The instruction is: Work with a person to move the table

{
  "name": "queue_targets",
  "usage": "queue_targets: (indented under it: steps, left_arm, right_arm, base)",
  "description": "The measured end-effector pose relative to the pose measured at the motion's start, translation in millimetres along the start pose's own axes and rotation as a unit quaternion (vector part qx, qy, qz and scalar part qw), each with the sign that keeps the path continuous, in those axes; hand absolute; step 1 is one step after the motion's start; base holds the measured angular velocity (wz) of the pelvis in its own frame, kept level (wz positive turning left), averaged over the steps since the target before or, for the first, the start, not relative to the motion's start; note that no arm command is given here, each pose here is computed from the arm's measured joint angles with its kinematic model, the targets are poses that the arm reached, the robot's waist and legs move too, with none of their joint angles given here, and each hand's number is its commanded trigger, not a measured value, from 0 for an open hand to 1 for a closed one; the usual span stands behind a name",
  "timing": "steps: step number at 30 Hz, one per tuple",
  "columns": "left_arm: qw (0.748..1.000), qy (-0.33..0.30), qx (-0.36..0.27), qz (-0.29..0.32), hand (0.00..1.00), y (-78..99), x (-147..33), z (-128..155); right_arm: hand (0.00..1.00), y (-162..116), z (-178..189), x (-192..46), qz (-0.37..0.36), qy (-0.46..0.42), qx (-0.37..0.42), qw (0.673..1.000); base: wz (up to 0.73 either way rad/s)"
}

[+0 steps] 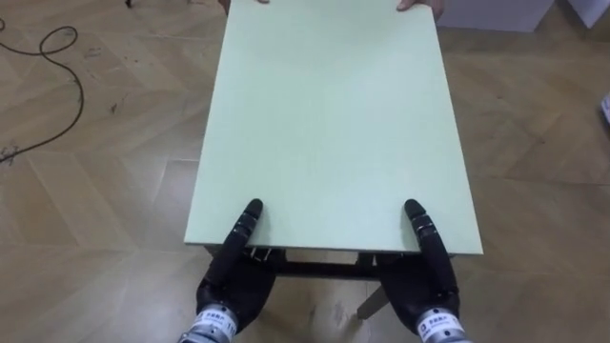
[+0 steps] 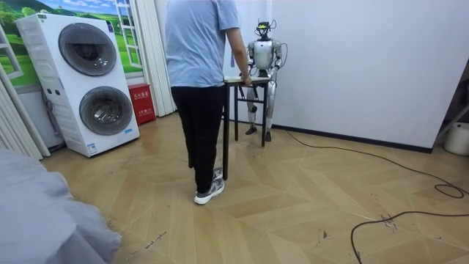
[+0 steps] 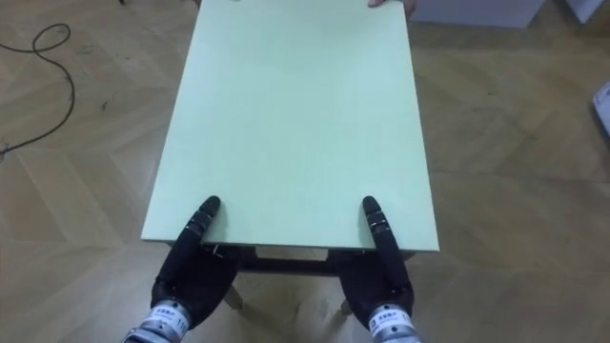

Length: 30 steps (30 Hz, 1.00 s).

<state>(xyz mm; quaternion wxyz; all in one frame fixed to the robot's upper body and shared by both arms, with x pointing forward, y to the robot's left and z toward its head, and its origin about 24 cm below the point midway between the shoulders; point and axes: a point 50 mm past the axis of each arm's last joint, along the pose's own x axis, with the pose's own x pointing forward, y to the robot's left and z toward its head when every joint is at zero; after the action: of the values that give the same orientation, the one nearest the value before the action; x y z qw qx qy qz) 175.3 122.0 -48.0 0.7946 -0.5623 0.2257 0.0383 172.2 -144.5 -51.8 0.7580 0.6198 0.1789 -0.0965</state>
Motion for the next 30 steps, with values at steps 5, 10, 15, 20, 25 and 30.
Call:
queue_targets:
  steps: [5, 10, 15, 20, 25, 30]
  left_arm:
    - [1.000, -0.005, 0.002, 0.002, 1.00, 1.4, -2.0, 0]
    - [1.000, -0.009, -0.001, 0.007, 1.00, 4.2, -6.9, -1]
    - [1.000, -0.010, -0.004, 0.012, 1.00, 6.8, -10.1, -3]
    - [1.000, -0.011, -0.011, 0.014, 1.00, 10.5, -14.5, -5]
    - [0.999, -0.003, -0.036, 0.018, 1.00, 12.5, -16.0, -7]
    - [0.999, -0.001, -0.042, 0.010, 1.00, 9.6, -15.6, -14]
  right_arm:
    - [1.00, 0, -1, 0, 0.000, 0.001, -0.002, 1.000]
    - [1.00, -1, -1, -1, -0.001, 0.004, -0.009, 1.000]
    - [1.00, -2, 0, -2, -0.003, 0.004, -0.014, 1.000]
    - [1.00, -3, -2, -3, -0.003, 0.011, -0.018, 1.000]
    - [1.00, 2, 2, -4, 0.011, 0.009, -0.048, 0.999]
    - [1.00, 4, 10, -3, 0.025, -0.005, -0.061, 0.998]
  base:
    - [0.09]
    - [0.07]
    - [0.14]
    - [0.22]
    - [0.24]
    - [0.40]
